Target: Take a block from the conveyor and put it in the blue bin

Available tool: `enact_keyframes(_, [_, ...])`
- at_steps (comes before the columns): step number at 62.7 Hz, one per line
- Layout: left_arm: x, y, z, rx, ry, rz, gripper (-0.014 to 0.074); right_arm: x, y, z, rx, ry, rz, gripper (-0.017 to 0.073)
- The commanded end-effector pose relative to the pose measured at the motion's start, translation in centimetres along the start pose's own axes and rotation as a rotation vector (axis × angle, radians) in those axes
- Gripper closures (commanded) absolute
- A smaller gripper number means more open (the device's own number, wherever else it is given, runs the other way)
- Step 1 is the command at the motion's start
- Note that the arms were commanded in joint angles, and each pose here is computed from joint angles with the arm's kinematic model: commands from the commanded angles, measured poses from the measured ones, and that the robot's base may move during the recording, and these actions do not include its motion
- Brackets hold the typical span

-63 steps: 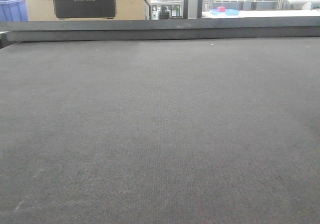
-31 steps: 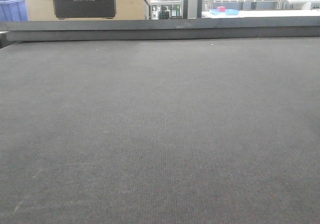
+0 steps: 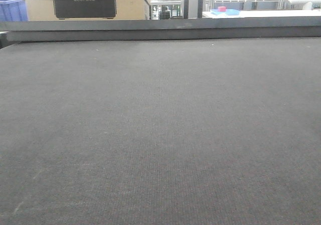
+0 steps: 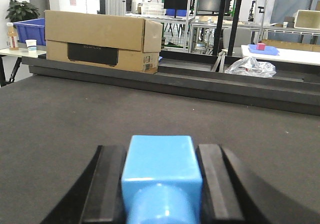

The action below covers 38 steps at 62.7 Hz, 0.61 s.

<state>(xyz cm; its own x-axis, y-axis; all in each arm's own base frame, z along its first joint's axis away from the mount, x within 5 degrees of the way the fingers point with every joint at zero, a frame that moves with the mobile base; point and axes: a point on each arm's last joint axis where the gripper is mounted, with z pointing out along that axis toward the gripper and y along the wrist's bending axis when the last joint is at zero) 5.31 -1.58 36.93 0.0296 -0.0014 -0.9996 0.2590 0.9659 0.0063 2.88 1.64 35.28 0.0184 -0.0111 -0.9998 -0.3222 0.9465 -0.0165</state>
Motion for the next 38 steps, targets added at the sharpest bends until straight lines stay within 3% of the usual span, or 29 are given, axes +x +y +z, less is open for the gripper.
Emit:
enact_keyframes(1, [-0.37, -0.02, -0.19, 0.004, -0.023, 0.006, 0.0704, -0.15, -0.07, -0.05, 0.009, -0.023, -0.017, 0.0727])
enact_keyframes(38, [-0.37, -0.02, -0.19, 0.004, -0.023, 0.006, 0.0704, -0.15, -0.07, -0.05, 0.009, -0.023, -0.017, 0.0727])
